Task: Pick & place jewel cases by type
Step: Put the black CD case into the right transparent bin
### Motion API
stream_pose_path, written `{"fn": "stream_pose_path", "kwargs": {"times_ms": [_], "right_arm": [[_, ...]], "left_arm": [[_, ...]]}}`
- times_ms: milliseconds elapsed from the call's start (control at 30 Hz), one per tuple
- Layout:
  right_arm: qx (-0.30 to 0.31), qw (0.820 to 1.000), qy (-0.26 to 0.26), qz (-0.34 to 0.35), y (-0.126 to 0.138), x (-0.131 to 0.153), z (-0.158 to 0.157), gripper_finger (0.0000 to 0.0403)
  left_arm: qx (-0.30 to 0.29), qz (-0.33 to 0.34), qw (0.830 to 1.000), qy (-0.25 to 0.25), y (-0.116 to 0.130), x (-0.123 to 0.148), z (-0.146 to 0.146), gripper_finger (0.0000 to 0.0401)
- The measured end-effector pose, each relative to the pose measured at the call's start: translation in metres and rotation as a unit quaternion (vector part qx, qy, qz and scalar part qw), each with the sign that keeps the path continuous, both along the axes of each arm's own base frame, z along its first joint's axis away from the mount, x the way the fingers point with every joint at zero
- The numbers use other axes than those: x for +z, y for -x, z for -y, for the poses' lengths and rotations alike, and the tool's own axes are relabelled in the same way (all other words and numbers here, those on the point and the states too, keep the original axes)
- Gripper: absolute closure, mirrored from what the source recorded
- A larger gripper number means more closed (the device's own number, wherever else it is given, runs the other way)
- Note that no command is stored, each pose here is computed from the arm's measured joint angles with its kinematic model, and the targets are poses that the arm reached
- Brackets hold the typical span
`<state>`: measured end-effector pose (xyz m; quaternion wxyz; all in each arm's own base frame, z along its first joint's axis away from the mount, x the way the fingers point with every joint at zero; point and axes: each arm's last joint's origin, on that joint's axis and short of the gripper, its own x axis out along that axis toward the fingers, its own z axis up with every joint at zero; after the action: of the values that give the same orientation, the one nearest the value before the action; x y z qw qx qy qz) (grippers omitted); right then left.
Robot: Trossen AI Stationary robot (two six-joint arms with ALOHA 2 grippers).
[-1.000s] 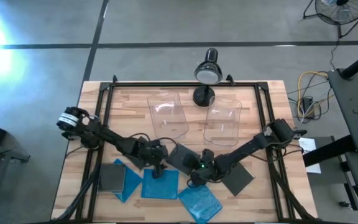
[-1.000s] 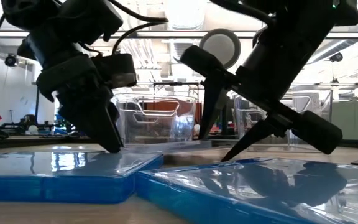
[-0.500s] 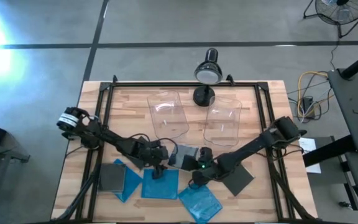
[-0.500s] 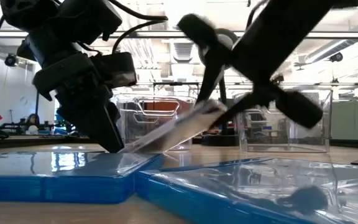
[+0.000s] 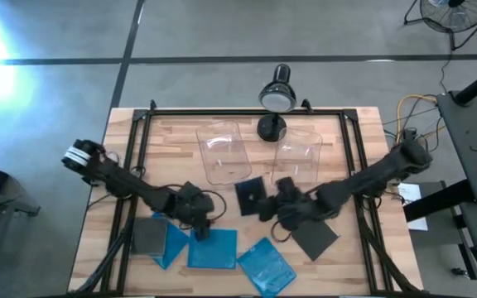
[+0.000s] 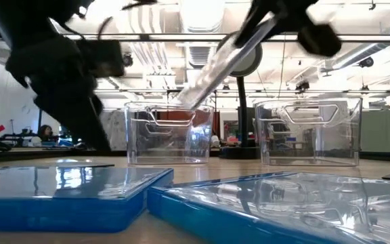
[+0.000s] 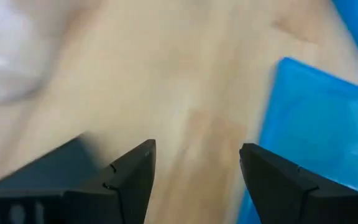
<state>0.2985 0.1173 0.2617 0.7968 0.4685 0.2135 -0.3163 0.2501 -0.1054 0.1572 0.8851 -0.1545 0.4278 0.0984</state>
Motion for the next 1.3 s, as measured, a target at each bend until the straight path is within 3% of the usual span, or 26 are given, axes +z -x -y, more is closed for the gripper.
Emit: {"fn": "stream_pose_path", "kwargs": {"times_ms": [167,300,533,700,833,933,1100,1300], "right_arm": [[0.012,0.993,0.097,-0.066,0.053,0.041,0.034,0.0375],[0.046,0.982,0.123,-0.137,0.089,0.059,0.065,0.0374],[0.147,0.948,0.191,-0.208,0.113,0.072,0.098,0.0374],[0.278,0.906,0.154,-0.281,0.104,0.052,0.115,0.0374],[0.38,0.882,0.098,-0.261,0.087,0.036,0.123,0.0374],[0.416,0.868,0.061,-0.264,0.08,0.024,0.13,0.0374],[0.41,0.863,0.057,-0.288,0.077,0.011,0.145,0.0374],[0.391,0.884,0.021,-0.254,0.073,0.001,0.162,0.0352]], "left_arm": [[0.078,0.023,0.997,0.007,0.023,0.025,0.001,0.0188],[0.132,0.054,0.99,0.021,0.034,0.039,-0.002,0.0188],[0.156,0.084,0.983,0.036,0.037,0.048,-0.005,0.0188],[0.174,0.085,0.98,0.052,0.036,0.047,-0.005,0.0188],[0.187,0.086,0.976,0.063,0.036,0.047,-0.004,0.0188],[0.196,0.087,0.974,0.072,0.036,0.046,-0.004,0.0188],[0.202,0.087,0.972,0.078,0.036,0.046,-0.003,0.0188],[0.201,0.087,0.972,0.079,0.036,0.046,-0.002,0.0188]]}}
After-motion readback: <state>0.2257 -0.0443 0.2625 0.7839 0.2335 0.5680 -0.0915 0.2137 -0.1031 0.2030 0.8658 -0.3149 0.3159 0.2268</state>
